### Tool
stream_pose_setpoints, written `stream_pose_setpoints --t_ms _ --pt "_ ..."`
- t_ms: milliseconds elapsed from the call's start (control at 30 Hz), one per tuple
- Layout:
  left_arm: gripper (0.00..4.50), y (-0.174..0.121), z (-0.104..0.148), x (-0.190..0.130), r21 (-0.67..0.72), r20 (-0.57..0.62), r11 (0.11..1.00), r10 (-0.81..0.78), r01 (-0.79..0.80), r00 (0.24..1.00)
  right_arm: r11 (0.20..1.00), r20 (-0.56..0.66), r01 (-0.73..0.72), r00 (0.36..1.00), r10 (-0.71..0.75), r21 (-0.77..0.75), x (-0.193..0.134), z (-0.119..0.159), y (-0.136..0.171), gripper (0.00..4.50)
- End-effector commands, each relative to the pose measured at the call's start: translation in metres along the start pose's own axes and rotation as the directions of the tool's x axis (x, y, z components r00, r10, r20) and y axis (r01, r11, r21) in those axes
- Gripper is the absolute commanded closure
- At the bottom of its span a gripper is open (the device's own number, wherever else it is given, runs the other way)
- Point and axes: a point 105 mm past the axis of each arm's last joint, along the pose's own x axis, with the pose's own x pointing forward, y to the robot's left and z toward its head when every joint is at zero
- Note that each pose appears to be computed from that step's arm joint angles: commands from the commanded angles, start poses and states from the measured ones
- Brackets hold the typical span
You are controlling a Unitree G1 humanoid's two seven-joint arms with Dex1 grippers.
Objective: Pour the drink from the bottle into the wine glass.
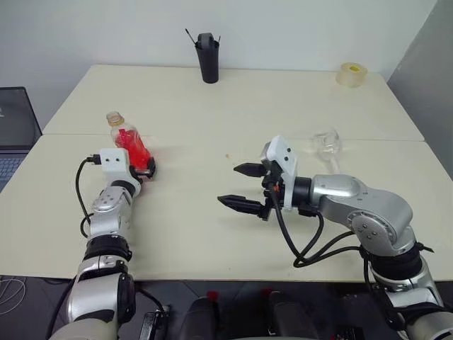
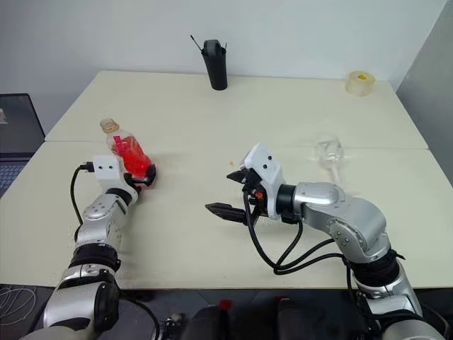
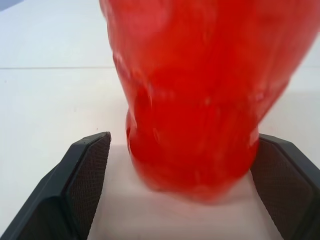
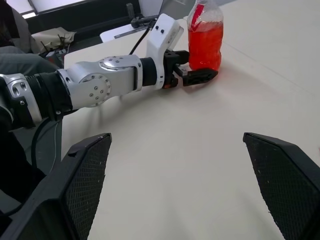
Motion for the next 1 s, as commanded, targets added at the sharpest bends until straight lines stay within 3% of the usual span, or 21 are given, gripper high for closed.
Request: stream_pose_setpoints --t_ms 33,267,533,667,833,1000 --pt "0.04 0.005 0.000 -0.009 -0.011 0.004 1.000 0.015 -0.015 1.000 0.999 0.033 0.002 0.999 -0.001 -0.041 -0.003 0.009 -0.001 0.00" --pt "0.04 0.006 -0.024 -0.039 -0.036 -0.043 0.999 0.036 -0.038 0.998 0.999 0.029 0.005 1.000 -0.004 -0.038 -0.002 0.007 -0.003 0.00" --pt "0.04 -0.024 -0.039 -0.071 -0.052 -0.087 0.998 -0.043 0.038 0.995 0.998 0.022 0.044 0.999 -0.043 -0.035 -0.007 0.001 -0.010 0.00" --pt "0.04 -0.029 -0.035 -0.075 -0.026 -0.075 0.998 -0.055 0.053 0.996 0.998 0.021 0.058 0.998 -0.057 -0.032 -0.009 -0.002 -0.009 0.00" --pt "0.04 -0.069 -0.019 -0.083 0.015 -0.044 0.968 -0.248 0.249 0.968 0.997 0.005 0.081 0.997 -0.081 -0.010 -0.014 -0.005 -0.011 0.00" --pt "0.04 -0.081 -0.013 -0.083 -0.005 -0.039 0.958 -0.288 0.288 0.957 0.994 -0.002 0.111 0.994 -0.111 0.002 -0.022 -0.008 -0.013 0.00"
